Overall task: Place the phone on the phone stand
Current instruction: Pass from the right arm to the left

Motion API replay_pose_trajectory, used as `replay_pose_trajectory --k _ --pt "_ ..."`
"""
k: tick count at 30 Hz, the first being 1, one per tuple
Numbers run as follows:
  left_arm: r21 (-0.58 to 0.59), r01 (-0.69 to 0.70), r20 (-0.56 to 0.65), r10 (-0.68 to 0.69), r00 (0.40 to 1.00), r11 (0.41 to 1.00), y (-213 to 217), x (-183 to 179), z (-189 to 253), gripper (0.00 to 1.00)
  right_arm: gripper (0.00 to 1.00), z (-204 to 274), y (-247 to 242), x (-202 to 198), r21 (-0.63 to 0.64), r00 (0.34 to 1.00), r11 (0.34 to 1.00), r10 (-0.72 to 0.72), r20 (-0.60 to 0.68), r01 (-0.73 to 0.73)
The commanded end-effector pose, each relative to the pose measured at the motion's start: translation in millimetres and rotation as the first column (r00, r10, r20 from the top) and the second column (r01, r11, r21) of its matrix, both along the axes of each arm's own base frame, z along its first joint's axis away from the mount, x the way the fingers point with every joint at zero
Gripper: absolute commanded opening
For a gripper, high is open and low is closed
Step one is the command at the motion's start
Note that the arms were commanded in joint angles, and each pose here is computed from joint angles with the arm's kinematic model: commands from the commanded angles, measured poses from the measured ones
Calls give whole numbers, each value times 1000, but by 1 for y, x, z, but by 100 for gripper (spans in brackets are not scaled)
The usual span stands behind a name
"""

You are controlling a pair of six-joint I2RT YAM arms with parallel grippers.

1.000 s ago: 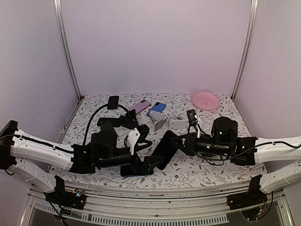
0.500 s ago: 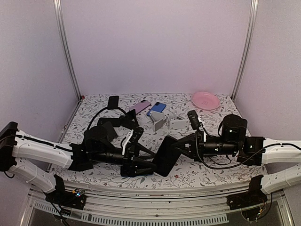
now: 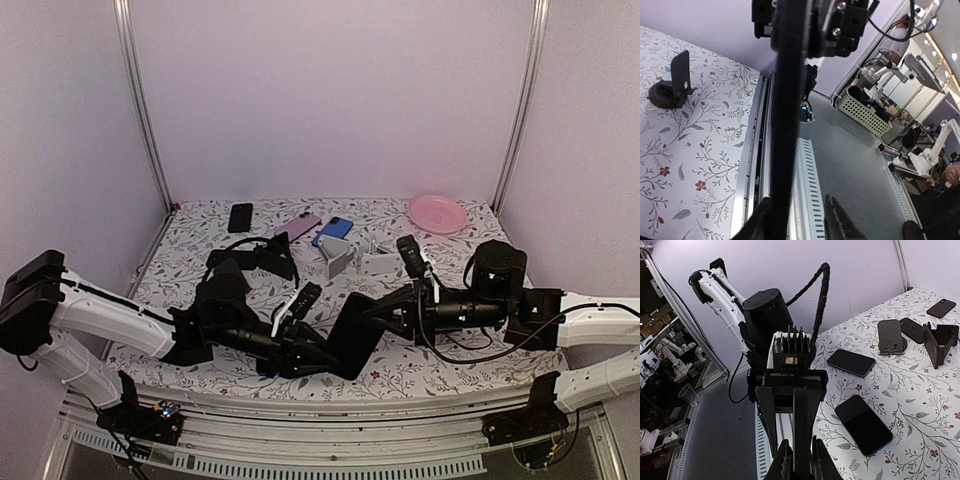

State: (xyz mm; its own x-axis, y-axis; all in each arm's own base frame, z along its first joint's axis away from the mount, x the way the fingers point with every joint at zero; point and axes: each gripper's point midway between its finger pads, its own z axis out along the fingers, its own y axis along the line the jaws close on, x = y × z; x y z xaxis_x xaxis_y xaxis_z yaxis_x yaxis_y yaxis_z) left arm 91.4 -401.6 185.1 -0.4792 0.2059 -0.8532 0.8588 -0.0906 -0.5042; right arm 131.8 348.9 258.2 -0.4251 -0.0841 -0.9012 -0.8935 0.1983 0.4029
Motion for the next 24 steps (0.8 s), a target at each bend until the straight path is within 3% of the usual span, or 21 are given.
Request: replay_pose_trajectory --k 1,6,7,8,13,16,18,24 --pt "-75 32 24 -31 999 997 -4 -1 20 26 3 38 4 4 81 998 997 -6 62 1" --pt "-84 27 32 -24 999 996 -6 1 22 1 11 35 10 13 57 999 998 -39 34 37" --pt "-86 18 34 -15 999 996 -6 2 23 0 14 33 10 17 49 998 997 -56 23 55" --pt "-87 7 37 -4 999 996 -7 4 24 0 21 32 10 21 42 997 996 -78 15 78" --pt "-45 -151 101 155 983 988 -7 24 20 0 76 20 -5 51 -7 958 959 -284 -47 284" --pt "5 -300 172 294 940 954 -10 45 17 0 93 16 -17 65 -20 912 918 -396 -105 396" --pt "23 -379 213 366 906 925 -10 57 15 0 100 12 -22 70 -21 881 893 -447 -154 450" --pt "51 -541 368 487 792 840 -14 73 9 0 99 -2 -30 82 -50 779 814 -569 -264 579"
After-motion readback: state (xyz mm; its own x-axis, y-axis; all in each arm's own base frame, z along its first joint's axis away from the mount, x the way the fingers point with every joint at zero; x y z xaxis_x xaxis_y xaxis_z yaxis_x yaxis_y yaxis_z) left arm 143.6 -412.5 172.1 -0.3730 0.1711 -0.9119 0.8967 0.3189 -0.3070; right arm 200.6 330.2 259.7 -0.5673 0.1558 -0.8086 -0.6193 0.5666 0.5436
